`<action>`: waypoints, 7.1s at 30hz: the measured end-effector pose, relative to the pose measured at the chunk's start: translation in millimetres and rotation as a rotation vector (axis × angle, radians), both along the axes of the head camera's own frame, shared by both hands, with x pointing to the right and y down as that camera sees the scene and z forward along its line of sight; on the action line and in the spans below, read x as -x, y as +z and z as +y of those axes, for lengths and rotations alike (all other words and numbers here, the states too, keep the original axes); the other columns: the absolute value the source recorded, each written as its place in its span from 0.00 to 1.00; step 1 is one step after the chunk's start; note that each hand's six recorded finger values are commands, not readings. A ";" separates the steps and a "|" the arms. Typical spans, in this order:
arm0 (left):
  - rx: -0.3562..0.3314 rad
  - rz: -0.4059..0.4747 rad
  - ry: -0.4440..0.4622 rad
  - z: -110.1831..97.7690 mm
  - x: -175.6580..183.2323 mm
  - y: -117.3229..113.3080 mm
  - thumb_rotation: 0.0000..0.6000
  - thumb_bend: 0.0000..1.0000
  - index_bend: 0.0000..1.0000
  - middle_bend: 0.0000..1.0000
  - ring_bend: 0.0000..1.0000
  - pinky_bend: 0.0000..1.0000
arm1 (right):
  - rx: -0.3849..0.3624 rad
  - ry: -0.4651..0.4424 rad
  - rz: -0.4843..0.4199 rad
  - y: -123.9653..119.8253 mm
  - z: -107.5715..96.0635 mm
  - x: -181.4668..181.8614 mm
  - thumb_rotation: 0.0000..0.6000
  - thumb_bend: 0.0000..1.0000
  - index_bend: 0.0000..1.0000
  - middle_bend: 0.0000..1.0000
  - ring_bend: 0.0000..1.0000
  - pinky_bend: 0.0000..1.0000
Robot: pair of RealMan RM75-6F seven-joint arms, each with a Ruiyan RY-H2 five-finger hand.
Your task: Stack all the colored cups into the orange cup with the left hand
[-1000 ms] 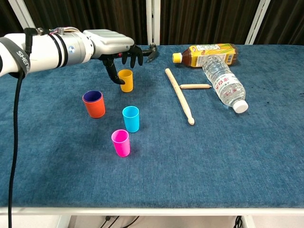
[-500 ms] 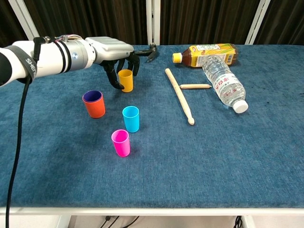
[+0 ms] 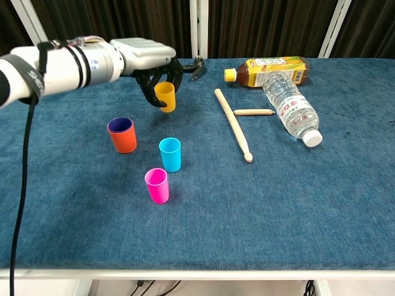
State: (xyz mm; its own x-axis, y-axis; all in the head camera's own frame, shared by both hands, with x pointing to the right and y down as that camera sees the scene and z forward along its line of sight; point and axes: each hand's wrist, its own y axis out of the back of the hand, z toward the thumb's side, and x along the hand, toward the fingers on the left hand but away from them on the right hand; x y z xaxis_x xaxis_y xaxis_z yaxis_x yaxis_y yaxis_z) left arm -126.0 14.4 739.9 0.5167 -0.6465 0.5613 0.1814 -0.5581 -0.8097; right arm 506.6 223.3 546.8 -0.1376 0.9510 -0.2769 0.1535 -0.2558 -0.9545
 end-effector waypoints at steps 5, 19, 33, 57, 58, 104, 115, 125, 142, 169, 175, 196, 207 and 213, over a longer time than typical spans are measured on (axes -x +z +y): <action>-0.005 0.031 -0.029 -4.6 14.4 -27.3 1.00 0.27 0.49 0.51 0.56 0.32 | 0.001 -0.013 -0.009 1.2 -2.6 2.3 1.00 0.26 0.00 0.00 0.00 0.00; 0.060 0.006 -0.145 63.7 78.3 -86.6 1.00 0.27 0.50 0.51 0.57 0.32 | -0.010 -0.051 -0.033 6.6 -5.7 12.2 1.00 0.26 0.00 0.00 0.00 0.00; 0.057 0.021 -0.133 84.2 65.0 -72.1 1.00 0.27 0.49 0.51 0.57 0.32 | 0.000 -0.039 -0.023 6.6 0.3 8.9 1.00 0.26 0.00 0.00 0.00 0.00; 0.086 -0.022 -0.122 84.3 67.9 -61.5 1.00 0.24 0.28 0.38 0.46 0.29 | 0.002 -0.044 -0.029 7.8 0.0 9.8 1.00 0.24 0.00 0.00 0.00 0.00; 0.083 -0.021 -0.122 84.3 68.0 -62.1 1.00 0.24 0.28 0.38 0.46 0.29 | 0.003 -0.042 -0.027 7.8 0.5 9.1 1.00 0.24 0.00 0.00 0.00 0.00; 0.108 0.060 0.091 116.2 -13.6 -55.5 1.00 0.20 0.30 0.39 0.45 0.28 | 0.002 -0.019 -0.031 8.0 5.3 -2.3 1.00 0.26 0.00 0.00 0.00 0.00; 0.057 0.021 0.142 121.6 -16.8 -46.1 1.00 0.20 0.33 0.40 0.45 0.28 | 0.006 -0.017 -0.033 9.2 5.4 -3.8 1.00 0.26 0.00 0.00 0.00 0.00; 0.046 -0.002 0.163 125.0 -19.5 -36.4 1.00 0.20 0.41 0.44 0.47 0.29 | 0.011 -0.006 -0.036 10.3 6.6 -8.1 1.00 0.26 0.00 0.00 0.00 0.00; 0.046 0.010 0.166 128.8 -23.2 -31.2 1.00 0.24 0.52 0.54 0.57 0.34 | 0.016 0.001 -0.039 11.7 7.9 -9.9 1.00 0.26 0.00 0.00 0.00 0.00; 0.073 0.045 -0.110 86.3 43.4 -76.7 1.00 0.24 0.52 0.55 0.57 0.34 | 0.011 -0.028 -0.034 9.3 5.8 1.8 1.00 0.26 0.00 0.00 0.00 0.00; 0.090 0.029 -0.150 81.4 56.4 -66.9 1.00 0.24 0.52 0.55 0.57 0.34 | 0.012 -0.033 -0.028 8.0 5.2 4.9 1.00 0.26 0.00 0.00 0.00 0.00; 0.095 0.015 -0.165 82.0 67.4 -60.2 1.00 0.24 0.42 0.48 0.54 0.34 | 0.024 -0.038 -0.021 9.9 3.4 7.2 1.00 0.26 0.00 0.00 0.00 0.00; 0.071 0.032 -0.160 83.1 65.7 -67.5 1.00 0.23 0.23 0.30 0.36 0.28 | 0.021 -0.035 -0.023 8.9 2.4 6.0 1.00 0.26 0.00 0.00 0.00 0.00; 0.051 0.080 -0.099 94.5 51.3 -89.7 1.00 0.22 0.23 0.32 0.36 0.29 | 0.008 -0.039 -0.023 5.5 1.0 6.3 1.00 0.26 0.00 0.00 0.00 0.00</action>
